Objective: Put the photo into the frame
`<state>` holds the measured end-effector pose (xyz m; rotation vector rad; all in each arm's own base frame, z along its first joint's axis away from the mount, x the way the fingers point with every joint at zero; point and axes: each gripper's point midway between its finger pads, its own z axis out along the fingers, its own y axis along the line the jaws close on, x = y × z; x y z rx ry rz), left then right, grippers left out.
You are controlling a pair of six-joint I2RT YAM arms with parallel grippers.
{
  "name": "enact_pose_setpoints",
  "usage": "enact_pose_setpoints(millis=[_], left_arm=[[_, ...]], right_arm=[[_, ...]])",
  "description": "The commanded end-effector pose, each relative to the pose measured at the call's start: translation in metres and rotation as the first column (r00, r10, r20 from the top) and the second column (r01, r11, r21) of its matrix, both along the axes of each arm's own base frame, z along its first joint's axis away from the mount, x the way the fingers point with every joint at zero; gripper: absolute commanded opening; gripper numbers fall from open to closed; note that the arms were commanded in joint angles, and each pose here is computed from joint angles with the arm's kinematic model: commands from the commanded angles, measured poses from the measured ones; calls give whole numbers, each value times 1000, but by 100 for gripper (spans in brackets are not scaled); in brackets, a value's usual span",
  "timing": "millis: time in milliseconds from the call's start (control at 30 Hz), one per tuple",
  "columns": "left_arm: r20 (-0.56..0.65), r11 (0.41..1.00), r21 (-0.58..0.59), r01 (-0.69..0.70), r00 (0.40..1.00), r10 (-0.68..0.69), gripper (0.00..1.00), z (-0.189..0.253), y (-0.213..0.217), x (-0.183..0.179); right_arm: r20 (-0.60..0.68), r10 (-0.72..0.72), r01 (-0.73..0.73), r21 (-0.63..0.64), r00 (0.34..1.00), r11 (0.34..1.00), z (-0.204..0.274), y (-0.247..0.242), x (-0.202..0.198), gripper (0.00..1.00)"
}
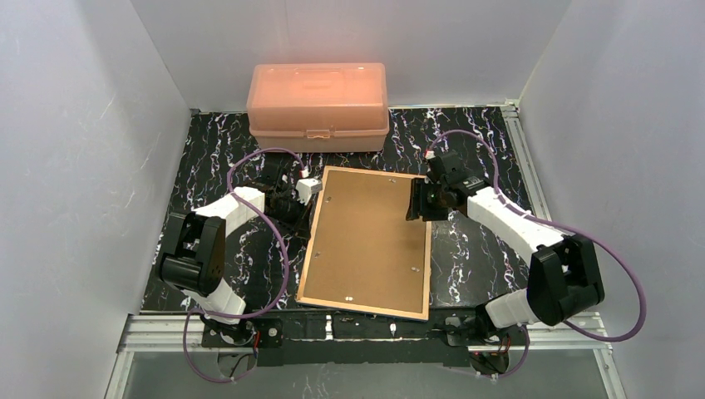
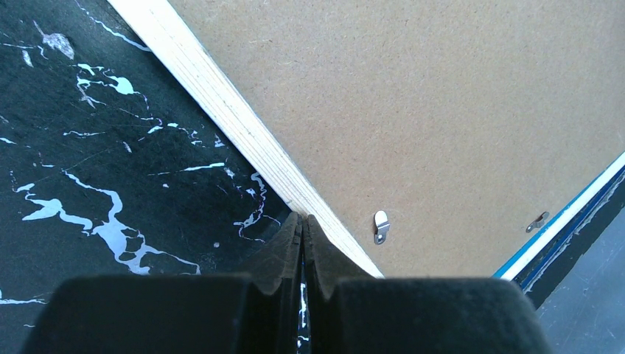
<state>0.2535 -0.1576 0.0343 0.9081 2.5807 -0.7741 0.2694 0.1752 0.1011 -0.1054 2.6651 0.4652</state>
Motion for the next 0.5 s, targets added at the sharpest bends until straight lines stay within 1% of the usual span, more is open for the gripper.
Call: enact_pose_setpoints(millis=[0, 67, 133, 300, 467], left_arm=[[-89, 997, 71, 23, 996, -17, 0, -10, 10, -25], [-87, 997, 72, 21, 996, -15, 0, -8, 10, -24], [-84, 997, 71, 21, 996, -15, 0, -6, 10, -23], [-70, 999, 50, 17, 997, -13, 0, 7, 6, -20], [-23, 1000, 11, 14, 1000, -14, 0, 33, -1, -9]], right_arm=[[52, 8, -12, 82, 999, 997, -4, 20, 12, 49], [47, 0, -3, 81, 999, 997, -11, 22, 15, 39], [45, -8, 5, 66, 999, 998, -20, 20, 18, 34], [31, -21, 21, 19, 999, 1000, -41, 11, 14, 28], [-26, -19, 18, -25, 999, 1000, -62, 2, 0, 25]])
